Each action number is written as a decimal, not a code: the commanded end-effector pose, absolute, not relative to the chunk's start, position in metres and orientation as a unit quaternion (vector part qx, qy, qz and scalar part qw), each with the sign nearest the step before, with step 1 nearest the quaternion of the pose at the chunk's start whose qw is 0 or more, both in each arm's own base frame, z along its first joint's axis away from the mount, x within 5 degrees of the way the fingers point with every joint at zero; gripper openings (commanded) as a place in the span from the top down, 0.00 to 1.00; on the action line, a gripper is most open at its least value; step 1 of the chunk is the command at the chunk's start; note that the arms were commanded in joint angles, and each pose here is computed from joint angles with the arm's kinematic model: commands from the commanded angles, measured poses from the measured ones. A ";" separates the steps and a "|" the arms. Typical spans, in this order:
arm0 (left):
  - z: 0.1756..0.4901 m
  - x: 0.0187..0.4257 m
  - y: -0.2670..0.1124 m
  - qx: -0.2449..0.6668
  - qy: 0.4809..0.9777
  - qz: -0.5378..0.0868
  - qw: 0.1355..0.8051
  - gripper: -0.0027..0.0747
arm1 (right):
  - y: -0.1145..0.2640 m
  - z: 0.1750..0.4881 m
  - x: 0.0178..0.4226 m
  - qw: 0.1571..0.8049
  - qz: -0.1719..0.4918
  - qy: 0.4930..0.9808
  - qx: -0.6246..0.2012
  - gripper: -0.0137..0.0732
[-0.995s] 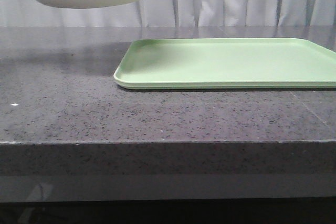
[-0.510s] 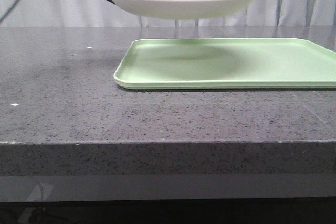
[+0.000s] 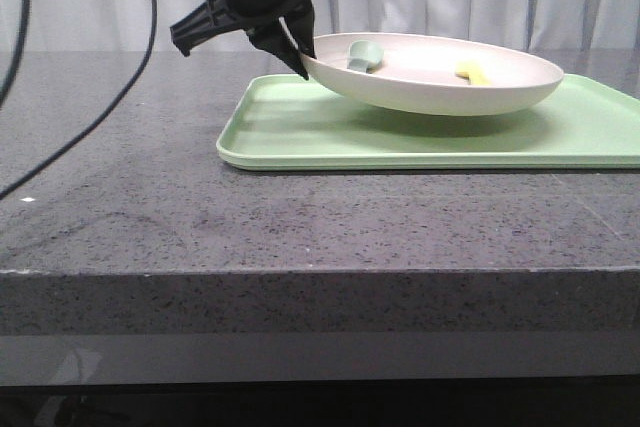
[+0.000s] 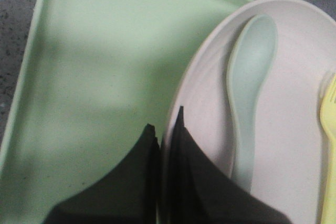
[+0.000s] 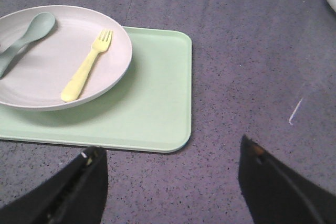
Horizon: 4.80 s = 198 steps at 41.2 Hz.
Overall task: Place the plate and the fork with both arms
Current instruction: 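Lower the plate onto the tray and open the left gripper, then raise the left gripper away from the plate, then move the right gripper down over the yellow fork on the plate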
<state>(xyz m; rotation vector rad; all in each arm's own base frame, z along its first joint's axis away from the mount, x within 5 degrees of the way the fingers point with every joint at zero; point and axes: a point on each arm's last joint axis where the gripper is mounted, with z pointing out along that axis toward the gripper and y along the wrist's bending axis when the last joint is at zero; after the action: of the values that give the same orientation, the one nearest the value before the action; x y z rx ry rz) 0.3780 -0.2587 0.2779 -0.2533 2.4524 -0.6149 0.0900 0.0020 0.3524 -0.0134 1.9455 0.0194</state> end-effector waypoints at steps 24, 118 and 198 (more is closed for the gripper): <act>0.299 0.375 -0.279 -0.110 0.888 -0.291 0.337 0.99 | 0.001 0.368 0.093 0.601 0.003 0.799 -0.004 0.22; 0.378 0.095 -0.066 0.216 0.805 -0.232 0.501 0.66 | 0.003 0.364 0.093 0.589 0.021 0.808 0.002 0.22; 0.375 0.095 -0.066 0.216 0.808 -0.229 0.499 0.66 | 0.092 0.326 0.389 0.136 0.034 0.990 0.011 0.42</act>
<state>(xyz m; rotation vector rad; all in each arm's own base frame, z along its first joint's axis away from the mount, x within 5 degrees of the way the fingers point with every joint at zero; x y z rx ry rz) 0.0938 -0.0655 0.3613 0.5726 2.0423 -0.5301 0.4001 0.1027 0.3022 -0.0182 2.8461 0.1051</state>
